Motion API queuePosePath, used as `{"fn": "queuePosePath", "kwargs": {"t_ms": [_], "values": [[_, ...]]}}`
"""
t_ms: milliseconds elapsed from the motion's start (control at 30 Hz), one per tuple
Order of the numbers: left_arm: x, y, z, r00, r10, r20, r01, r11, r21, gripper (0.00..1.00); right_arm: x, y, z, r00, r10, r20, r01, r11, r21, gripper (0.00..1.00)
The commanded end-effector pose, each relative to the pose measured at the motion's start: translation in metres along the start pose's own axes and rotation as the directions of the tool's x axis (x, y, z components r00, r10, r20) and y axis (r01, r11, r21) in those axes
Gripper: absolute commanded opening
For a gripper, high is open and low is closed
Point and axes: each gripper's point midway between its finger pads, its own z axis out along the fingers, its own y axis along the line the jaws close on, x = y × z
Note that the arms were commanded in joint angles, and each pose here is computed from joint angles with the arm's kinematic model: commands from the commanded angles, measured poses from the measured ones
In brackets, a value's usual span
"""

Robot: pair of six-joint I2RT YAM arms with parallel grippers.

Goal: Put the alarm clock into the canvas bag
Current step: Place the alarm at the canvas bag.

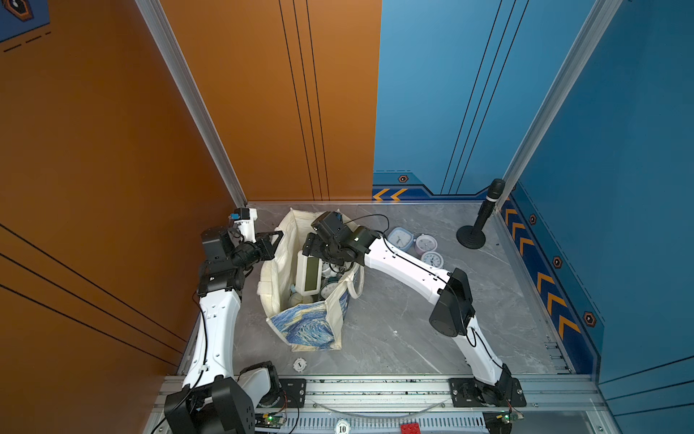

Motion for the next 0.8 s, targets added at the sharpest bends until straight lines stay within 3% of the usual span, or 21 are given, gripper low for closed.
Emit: {"fn": "queuePosePath", "kwargs": {"t_ms": [0,367,400,767], "values": [[-0.01,-0.008,-0.004,0.998,0.054,0.045,-0.055,0.998,0.013,0.0,-0.027,0.027,-0.048,0.995,-0.045,0.09,0.051,0.997,-0.065,0.88],[-0.01,-0.007,-0.004,0.998,0.052,0.043,-0.052,0.999,0.01,0.0,-0.057,0.034,-0.093,0.963,-0.185,0.196,0.201,0.978,-0.061,0.86],[-0.01,-0.007,-0.004,0.998,0.05,0.042,-0.051,0.999,0.01,0.0,-0.064,0.038,-0.112,0.956,-0.194,0.222,0.214,0.974,-0.073,0.85],[-0.01,-0.006,-0.003,0.998,0.053,0.043,-0.053,0.999,0.008,0.0,-0.1,-0.016,-0.158,0.907,-0.307,0.288,0.283,0.951,0.122,0.83]]}}
